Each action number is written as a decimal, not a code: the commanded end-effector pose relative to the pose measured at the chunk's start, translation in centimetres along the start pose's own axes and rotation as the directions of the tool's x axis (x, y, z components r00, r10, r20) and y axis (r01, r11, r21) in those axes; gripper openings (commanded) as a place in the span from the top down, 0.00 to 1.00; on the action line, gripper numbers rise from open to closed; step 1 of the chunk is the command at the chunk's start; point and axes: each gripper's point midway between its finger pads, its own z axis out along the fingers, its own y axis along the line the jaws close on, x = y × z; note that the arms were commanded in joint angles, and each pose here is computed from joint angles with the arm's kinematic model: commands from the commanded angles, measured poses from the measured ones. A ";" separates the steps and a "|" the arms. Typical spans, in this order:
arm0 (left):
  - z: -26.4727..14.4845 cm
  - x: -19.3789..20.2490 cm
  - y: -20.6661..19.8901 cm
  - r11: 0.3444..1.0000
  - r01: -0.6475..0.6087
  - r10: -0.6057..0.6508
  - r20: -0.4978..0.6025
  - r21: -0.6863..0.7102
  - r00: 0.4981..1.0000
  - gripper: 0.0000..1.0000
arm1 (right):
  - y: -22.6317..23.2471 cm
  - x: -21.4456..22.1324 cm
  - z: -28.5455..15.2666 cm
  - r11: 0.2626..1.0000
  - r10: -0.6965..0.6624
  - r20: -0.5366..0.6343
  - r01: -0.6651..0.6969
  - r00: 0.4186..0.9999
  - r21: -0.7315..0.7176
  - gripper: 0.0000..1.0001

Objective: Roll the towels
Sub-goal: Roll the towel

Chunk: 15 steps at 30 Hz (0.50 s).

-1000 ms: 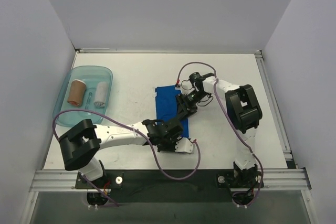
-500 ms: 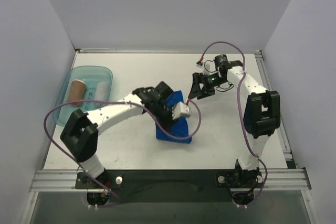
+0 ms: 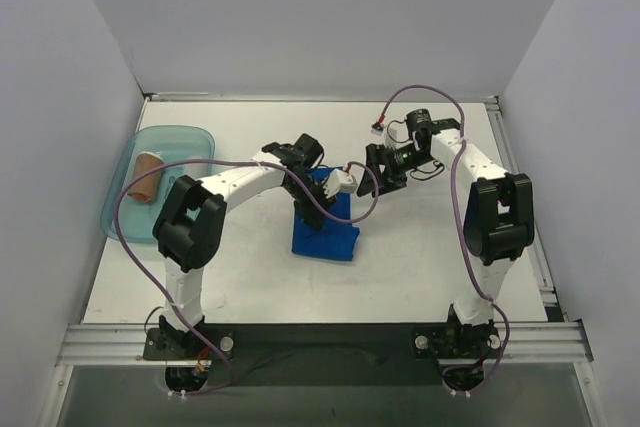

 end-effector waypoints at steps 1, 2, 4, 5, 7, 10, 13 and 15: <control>-0.4 -2.0 1.5 1.000 -0.018 0.017 0.071 0.006 0.997 0.90 | 2.1 1.1 -1.0 0.999 -0.005 -0.011 0.005 1.000 -0.046 0.33; -0.3 -2.0 1.8 1.000 -0.016 0.015 0.077 0.006 0.997 0.90 | 2.1 1.4 -0.9 0.999 -0.001 -0.017 0.000 1.000 -0.051 0.35; -0.4 -1.9 2.2 1.000 0.007 -0.008 0.086 0.012 0.996 0.90 | 2.0 1.8 -0.7 0.998 0.004 -0.025 -0.005 1.000 -0.055 0.37; -0.4 -1.8 2.3 1.000 0.015 -0.016 0.090 0.015 0.996 0.90 | 1.9 1.9 -0.6 0.998 0.004 -0.029 -0.005 1.000 -0.056 0.39; -0.8 -1.7 2.7 0.999 0.039 -0.040 0.101 0.014 0.994 0.91 | 1.6 1.9 -0.5 0.998 0.008 -0.032 -0.009 0.999 -0.056 0.43; -1.6 -1.3 2.8 0.997 0.077 -0.079 0.117 0.020 0.990 0.92 | 1.6 1.2 -0.2 0.997 0.015 -0.028 -0.017 1.000 -0.075 0.47; -2.0 -0.7 2.6 0.995 0.100 -0.101 0.117 0.015 0.988 0.92 | 1.8 0.1 0.5 0.995 0.012 -0.022 -0.014 1.000 -0.095 0.50; -2.1 -0.2 2.8 0.992 0.128 -0.128 0.117 0.007 0.985 0.93 | 2.1 -0.4 1.1 0.994 0.003 -0.021 -0.005 1.000 -0.106 0.52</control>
